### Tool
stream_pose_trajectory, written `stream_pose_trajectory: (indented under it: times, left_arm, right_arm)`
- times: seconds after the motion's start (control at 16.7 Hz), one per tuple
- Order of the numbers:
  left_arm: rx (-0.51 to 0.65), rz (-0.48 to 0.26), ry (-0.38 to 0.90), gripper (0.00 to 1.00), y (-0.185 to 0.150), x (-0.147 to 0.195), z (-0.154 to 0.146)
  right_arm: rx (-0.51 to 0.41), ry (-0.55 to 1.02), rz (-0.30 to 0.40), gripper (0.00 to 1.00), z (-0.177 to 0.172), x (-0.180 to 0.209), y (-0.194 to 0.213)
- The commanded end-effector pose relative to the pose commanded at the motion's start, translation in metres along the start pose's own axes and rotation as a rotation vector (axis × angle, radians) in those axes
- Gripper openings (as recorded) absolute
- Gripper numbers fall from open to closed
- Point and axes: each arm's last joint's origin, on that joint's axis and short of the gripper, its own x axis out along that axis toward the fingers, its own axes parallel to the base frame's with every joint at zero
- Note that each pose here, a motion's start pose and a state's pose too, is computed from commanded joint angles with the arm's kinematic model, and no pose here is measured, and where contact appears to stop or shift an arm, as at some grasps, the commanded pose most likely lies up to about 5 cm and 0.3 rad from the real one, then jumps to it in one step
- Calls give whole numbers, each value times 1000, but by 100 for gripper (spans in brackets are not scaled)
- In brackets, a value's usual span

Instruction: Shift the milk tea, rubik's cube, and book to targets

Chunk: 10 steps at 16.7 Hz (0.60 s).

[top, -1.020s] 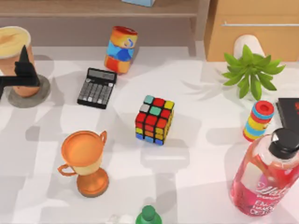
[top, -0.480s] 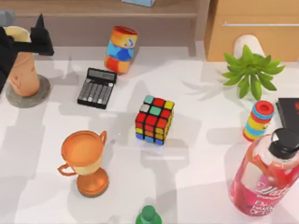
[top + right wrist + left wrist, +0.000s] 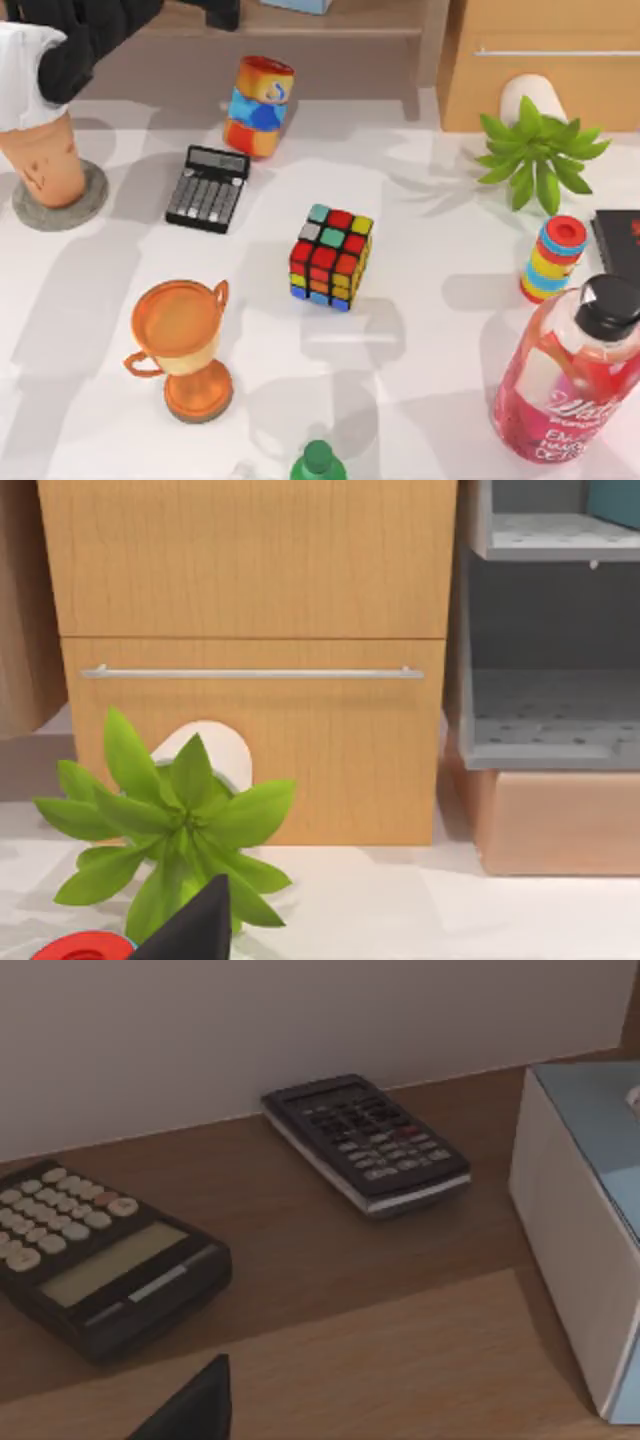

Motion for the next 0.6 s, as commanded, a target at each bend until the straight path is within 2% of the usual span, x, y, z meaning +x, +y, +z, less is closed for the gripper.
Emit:
stream_pose_trajectory:
  times: [0.3,0.6]
  left_arm:
    - [-26,-136,319,100,-65,29,29]
    - [-52,-178,717,100,-124,33,26]
  right_arm:
    - [0,0,0,100,0,0,0]
    - [0,0,0,100,0,0,0]
